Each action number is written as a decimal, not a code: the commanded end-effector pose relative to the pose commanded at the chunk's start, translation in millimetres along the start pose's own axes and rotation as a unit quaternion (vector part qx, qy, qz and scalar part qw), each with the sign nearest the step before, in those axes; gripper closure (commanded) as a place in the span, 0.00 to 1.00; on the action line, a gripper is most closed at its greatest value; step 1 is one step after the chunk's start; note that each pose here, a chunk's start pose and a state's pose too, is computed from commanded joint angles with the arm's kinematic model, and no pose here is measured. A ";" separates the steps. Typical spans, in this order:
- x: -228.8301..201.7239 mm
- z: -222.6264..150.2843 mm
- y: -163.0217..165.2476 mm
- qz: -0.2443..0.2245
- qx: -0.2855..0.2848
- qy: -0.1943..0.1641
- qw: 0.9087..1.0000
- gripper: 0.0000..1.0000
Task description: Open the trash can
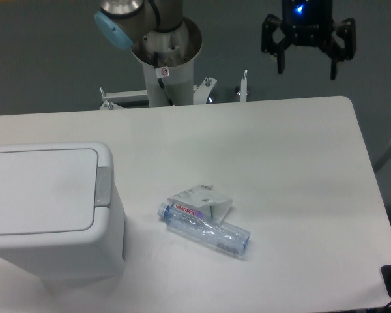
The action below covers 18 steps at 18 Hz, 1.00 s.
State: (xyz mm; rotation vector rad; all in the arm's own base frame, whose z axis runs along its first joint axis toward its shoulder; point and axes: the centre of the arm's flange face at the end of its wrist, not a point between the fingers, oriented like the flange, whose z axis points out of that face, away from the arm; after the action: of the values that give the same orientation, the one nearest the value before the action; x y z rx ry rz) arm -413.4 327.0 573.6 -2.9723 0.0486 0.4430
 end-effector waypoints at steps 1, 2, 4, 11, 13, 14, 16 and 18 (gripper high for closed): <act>-0.4 2.6 -0.1 0.000 -0.001 0.002 1.000 0.00; 0.1 2.0 -1.1 0.001 0.001 0.003 1.000 0.00; 1.4 4.0 -2.2 0.001 0.004 0.006 1.000 0.00; 4.4 3.8 -14.0 -0.100 0.056 0.029 0.993 0.00; -0.7 6.1 -19.3 -0.140 0.072 0.024 0.987 0.00; -1.4 6.0 -29.2 -0.155 0.086 0.017 0.984 0.00; -3.1 6.7 -59.3 -0.187 0.110 0.006 0.976 0.00; -3.6 7.2 -81.5 -0.245 0.118 0.015 0.962 0.00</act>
State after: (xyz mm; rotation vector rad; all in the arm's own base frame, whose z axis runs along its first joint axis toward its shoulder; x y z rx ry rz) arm -414.7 408.8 578.3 -2.6239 -0.5765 0.3007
